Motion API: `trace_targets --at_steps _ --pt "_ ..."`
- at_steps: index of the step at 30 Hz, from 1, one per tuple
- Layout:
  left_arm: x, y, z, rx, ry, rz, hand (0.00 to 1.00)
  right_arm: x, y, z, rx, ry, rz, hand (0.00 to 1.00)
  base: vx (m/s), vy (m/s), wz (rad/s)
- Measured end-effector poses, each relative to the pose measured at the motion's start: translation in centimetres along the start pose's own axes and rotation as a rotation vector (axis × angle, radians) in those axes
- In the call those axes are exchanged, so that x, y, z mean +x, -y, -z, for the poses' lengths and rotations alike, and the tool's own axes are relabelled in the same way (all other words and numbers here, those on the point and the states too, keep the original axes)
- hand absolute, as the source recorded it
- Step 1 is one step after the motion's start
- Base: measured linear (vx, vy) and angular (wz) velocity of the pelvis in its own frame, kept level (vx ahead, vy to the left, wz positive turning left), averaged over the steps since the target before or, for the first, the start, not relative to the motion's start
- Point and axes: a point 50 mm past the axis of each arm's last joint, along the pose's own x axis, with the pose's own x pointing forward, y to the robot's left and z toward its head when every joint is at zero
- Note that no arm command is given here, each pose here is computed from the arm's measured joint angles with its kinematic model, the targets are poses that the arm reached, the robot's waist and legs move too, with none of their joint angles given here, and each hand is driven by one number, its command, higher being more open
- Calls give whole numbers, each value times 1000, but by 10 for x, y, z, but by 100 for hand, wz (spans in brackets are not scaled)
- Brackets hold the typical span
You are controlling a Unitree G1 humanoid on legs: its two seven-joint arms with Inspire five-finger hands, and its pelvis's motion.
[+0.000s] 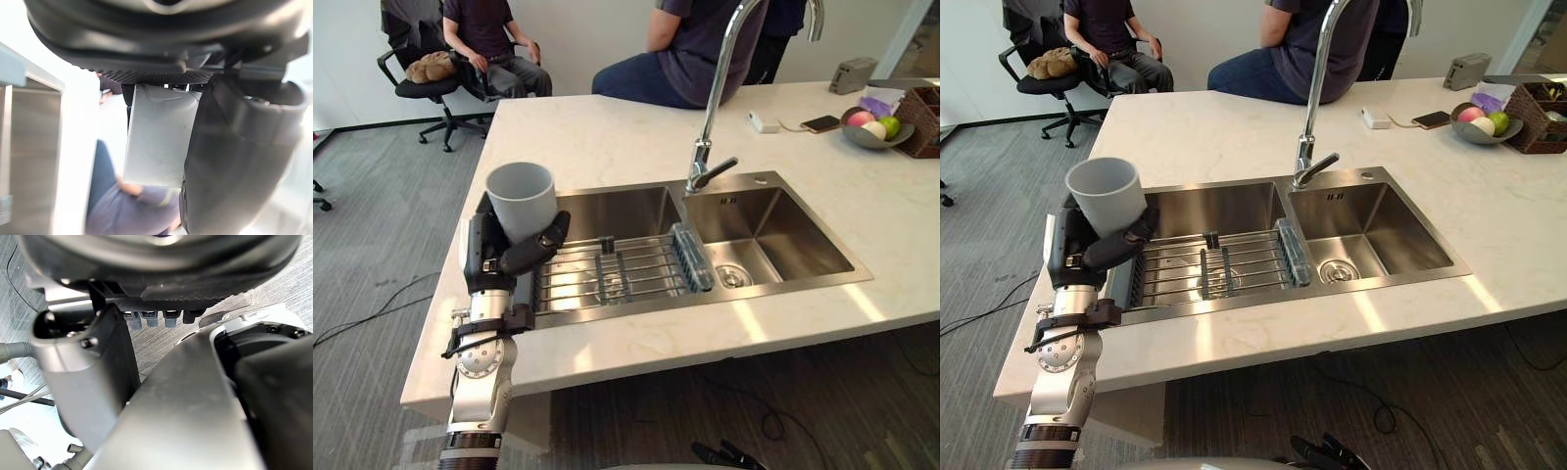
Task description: Walk over to the sink, pick up the cup, carry it to the dishwasher, place the cup inside the dishwasher, then close the dishwasher door
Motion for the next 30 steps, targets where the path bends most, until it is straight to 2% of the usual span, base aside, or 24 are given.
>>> trace_targets --at_steps 6,10,19,24,30 --pt "1 -9 -38 -39 207 -137 0 0 1 2 8 6 7 100 6 -19 12" --pt "0 -11 -48 -57 264 -182 0 -1 2 5 16 -6 13 100 -7 -11 4" --pt "-9 -13 -47 -20 246 -243 0 -1 4 4 -30 -10 17 100 -10 -21 14" --pt "-32 -18 -46 13 177 -268 0 -2 11 -2 -90 -27 22 100 -1 -41 104" --pt "-39 -12 -55 -1 213 -227 0 2 21 -20 -84 -55 39 100 -80 -13 137"
